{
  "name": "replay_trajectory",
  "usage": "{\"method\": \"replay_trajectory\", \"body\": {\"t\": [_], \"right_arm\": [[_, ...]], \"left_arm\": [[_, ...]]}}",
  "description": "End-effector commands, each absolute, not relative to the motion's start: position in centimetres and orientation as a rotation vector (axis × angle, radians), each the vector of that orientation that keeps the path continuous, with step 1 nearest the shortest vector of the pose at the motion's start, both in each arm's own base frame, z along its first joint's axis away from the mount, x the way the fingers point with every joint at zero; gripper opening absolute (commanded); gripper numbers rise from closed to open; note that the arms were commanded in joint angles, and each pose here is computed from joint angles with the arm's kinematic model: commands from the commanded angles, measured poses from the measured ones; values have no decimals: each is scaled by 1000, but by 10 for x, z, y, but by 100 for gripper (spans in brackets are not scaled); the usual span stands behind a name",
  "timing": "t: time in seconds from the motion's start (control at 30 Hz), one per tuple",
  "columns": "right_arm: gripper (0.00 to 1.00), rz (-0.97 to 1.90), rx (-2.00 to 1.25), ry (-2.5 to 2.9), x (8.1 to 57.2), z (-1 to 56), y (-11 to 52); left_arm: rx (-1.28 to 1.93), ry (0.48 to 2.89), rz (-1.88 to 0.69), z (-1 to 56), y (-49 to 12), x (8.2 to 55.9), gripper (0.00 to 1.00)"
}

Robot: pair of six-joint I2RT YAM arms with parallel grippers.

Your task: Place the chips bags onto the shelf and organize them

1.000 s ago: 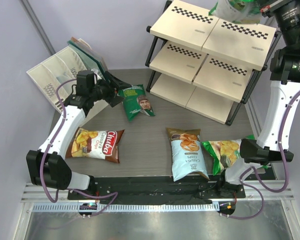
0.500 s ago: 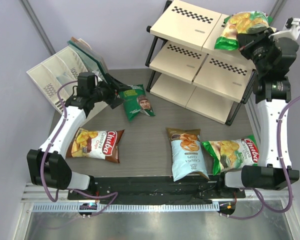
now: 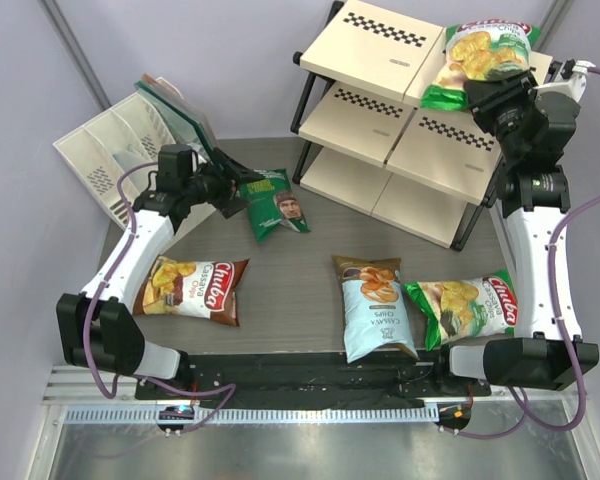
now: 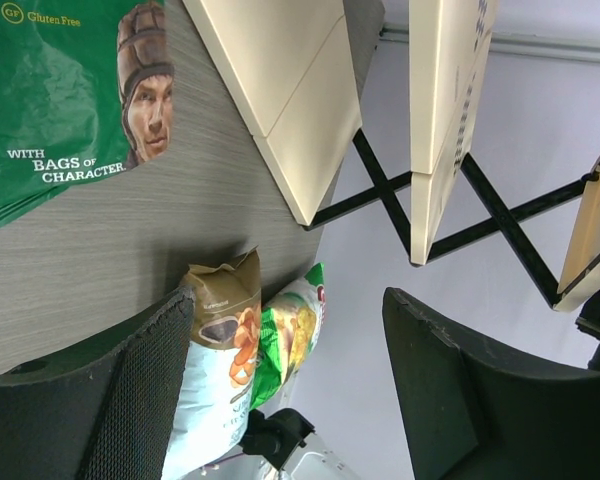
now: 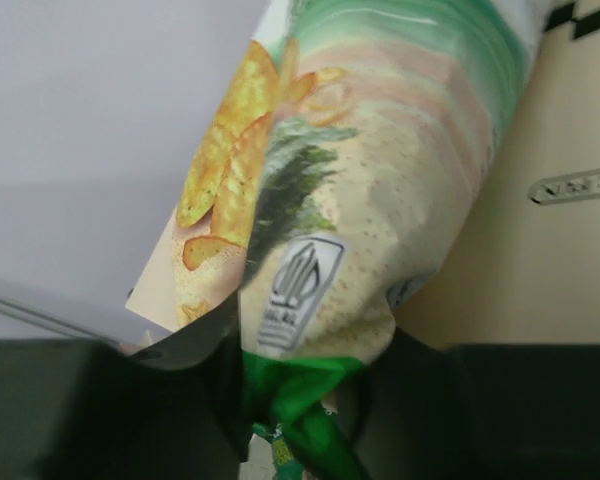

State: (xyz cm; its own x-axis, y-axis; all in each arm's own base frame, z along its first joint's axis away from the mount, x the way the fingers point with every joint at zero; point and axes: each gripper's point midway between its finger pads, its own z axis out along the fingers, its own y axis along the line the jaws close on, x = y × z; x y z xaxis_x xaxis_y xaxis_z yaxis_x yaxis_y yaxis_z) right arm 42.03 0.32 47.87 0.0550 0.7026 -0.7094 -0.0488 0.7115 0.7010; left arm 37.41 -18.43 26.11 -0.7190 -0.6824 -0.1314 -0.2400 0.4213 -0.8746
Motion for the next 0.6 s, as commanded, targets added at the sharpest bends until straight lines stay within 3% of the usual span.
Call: {"method": "replay_trajectory", "body": {"t": [0.0, 0.13, 0.47, 0.57], "right_arm": [[46, 716, 591, 1428, 425, 474, 16], [56, 775, 580, 1439, 417, 478, 26], [61, 849, 623, 1487, 372, 472, 39], [65, 857, 630, 1517, 357, 466, 42]], "left_arm": [[-741, 2175, -1277, 272, -187, 376, 75], [-690, 2166, -1242, 279, -186, 376, 77], [-630, 2194, -1228, 277, -194, 375, 77], [-550, 2222, -1226, 276, -209, 375, 82]]}}
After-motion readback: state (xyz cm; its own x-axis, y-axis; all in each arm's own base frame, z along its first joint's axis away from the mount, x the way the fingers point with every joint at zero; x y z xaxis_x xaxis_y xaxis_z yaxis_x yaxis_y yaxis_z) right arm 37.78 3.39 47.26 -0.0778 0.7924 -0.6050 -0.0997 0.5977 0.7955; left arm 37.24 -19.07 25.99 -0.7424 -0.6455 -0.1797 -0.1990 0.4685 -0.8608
